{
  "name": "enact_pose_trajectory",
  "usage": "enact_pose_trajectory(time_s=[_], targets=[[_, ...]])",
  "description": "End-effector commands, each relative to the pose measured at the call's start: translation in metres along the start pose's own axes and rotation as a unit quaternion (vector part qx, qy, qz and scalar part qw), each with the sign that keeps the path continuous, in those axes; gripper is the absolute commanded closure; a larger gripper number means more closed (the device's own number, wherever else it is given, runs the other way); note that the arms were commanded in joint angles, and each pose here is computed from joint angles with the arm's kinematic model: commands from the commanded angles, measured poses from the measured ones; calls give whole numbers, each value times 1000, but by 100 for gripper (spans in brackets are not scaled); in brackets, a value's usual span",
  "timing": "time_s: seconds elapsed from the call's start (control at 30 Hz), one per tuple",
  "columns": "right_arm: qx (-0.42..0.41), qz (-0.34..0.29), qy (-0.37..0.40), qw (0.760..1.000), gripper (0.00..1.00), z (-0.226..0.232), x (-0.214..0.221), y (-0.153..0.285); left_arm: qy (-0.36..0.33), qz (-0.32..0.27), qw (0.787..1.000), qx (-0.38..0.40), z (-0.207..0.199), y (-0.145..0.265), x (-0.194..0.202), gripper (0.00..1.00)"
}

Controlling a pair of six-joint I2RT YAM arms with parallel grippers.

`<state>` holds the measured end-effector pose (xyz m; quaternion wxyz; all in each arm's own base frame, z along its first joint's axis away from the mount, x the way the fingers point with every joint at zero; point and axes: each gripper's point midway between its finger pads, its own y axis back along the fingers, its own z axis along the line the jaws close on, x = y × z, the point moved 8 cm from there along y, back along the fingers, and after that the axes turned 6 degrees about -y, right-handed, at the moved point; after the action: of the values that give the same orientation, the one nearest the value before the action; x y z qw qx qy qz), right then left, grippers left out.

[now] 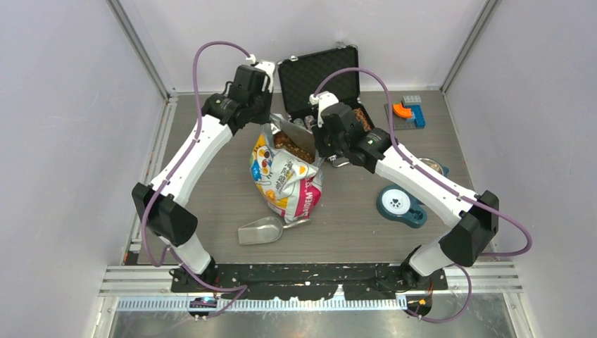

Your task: Serve the pet food

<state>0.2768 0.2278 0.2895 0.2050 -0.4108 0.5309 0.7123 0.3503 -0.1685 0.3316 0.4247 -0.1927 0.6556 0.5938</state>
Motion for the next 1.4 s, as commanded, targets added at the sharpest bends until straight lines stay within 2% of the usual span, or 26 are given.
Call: enact_pose_trajectory(time_s=[0.0, 0.03, 0.1, 0.27, 0.5, 0.67, 0.93, 0.97, 1.07, 1.17, 1.23, 1.3, 1.37], targets=[[48, -20, 26, 998, 79, -16, -11, 20, 4, -57, 986, -156, 41, 31, -27, 100], [52, -25, 27, 998, 90, -17, -14, 21, 7, -63, 983, -170, 47, 36, -30, 100], [60, -40, 27, 997, 94, -19, -22, 23, 23, -79, 979, -187, 61, 46, -38, 100], [53, -84, 42, 994, 95, -18, -47, 34, 58, -123, 968, -210, 99, 75, -57, 100], [53, -123, 54, 990, 95, -17, -69, 41, 48, -170, 963, -204, 118, 97, -77, 100], [45, -137, 56, 988, 95, -14, -76, 38, 54, -171, 961, -209, 126, 92, -84, 100], [9, -104, 53, 993, 92, -6, -63, 18, 63, -121, 985, -105, 104, 62, -60, 99], [7, -102, 51, 993, 86, -5, -62, 17, 67, -116, 986, -97, 102, 60, -56, 96], [-2, -108, 49, 993, 76, -3, -68, 21, 74, -115, 987, -85, 98, 62, -53, 81], [-17, -118, 56, 991, 51, -1, -77, 30, 81, -131, 985, -73, 95, 75, -58, 53], [-27, -129, 59, 990, 41, 0, -83, 38, 82, -145, 984, -56, 92, 85, -62, 35], [-35, -140, 58, 988, 31, 1, -87, 44, 84, -160, 983, -44, 89, 95, -65, 20], [-45, -150, 57, 986, 20, 2, -88, 49, 87, -170, 981, -35, 86, 103, -66, 11]])
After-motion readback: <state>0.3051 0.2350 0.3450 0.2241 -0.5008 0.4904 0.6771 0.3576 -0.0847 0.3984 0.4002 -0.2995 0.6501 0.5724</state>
